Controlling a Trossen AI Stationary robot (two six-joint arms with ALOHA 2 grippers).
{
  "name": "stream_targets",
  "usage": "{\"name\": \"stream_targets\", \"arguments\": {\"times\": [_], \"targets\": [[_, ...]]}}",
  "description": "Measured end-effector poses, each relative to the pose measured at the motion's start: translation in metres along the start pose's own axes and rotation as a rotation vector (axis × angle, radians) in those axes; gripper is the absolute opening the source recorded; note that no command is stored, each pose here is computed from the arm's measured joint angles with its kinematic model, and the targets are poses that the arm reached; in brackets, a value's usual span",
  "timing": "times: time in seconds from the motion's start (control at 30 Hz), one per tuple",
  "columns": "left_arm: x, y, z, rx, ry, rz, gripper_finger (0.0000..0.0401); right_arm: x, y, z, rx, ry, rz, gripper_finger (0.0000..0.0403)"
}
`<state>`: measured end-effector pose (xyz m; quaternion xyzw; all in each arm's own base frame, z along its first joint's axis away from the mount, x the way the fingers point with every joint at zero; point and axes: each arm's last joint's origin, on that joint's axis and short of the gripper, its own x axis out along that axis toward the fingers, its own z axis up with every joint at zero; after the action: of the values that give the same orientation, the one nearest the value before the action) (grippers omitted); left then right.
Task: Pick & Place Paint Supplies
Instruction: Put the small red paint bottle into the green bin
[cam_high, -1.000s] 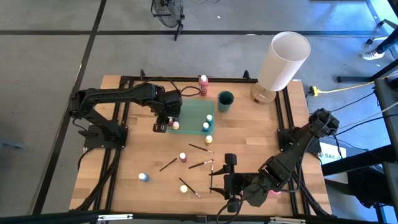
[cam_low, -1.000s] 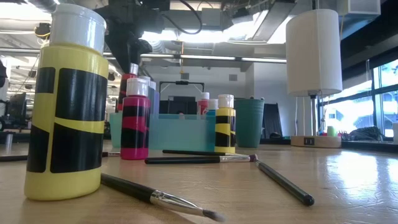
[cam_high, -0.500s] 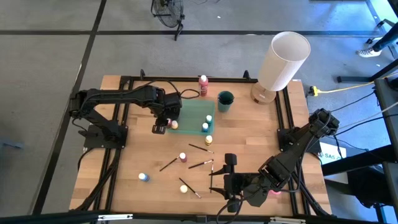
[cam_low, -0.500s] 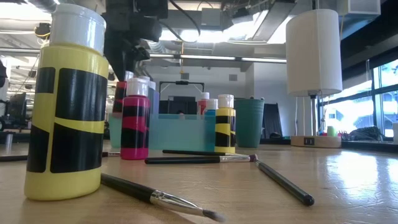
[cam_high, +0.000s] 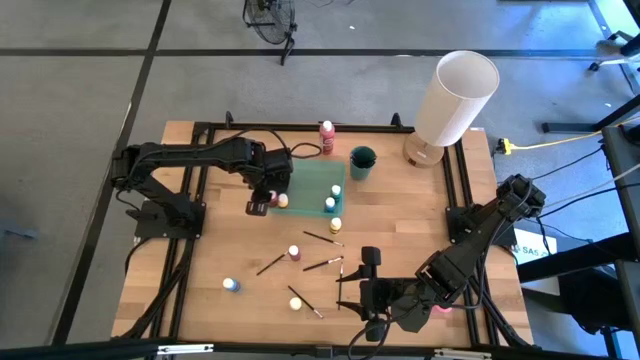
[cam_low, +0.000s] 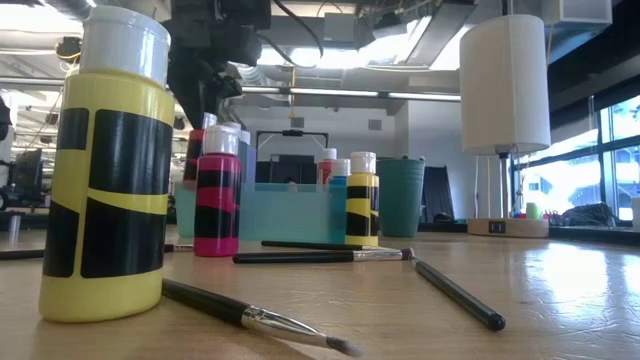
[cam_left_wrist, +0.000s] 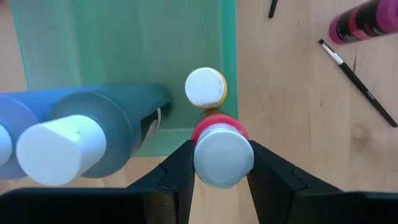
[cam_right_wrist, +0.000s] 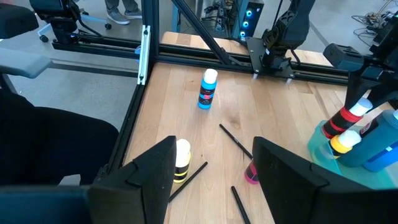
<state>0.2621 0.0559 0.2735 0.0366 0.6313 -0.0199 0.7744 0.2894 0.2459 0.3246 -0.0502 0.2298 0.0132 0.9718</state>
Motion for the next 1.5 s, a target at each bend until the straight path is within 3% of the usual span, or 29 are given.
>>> {"name": "stream_targets", "arguments": {"times": [0.47, 0.9, 1.5], "targets": [[0.0, 0.0, 0.001, -0.015, -0.007, 0.002, 0.0123, 0.0, 0.0, 0.0, 0.0, 0.001, 0.002, 0.0216], [0.025, 0.0, -0.01, -0.002, 0.035, -0.009, 0.0124, 0.0, 0.0, 0.0, 0.0, 0.001, 0.001, 0.0216], [0.032, 0.005, -0.015, -0.079, 0.032, -0.036, 0.0136, 0.0, 0.0, 0.0, 0.0, 0.001, 0.001, 0.0215]]}}
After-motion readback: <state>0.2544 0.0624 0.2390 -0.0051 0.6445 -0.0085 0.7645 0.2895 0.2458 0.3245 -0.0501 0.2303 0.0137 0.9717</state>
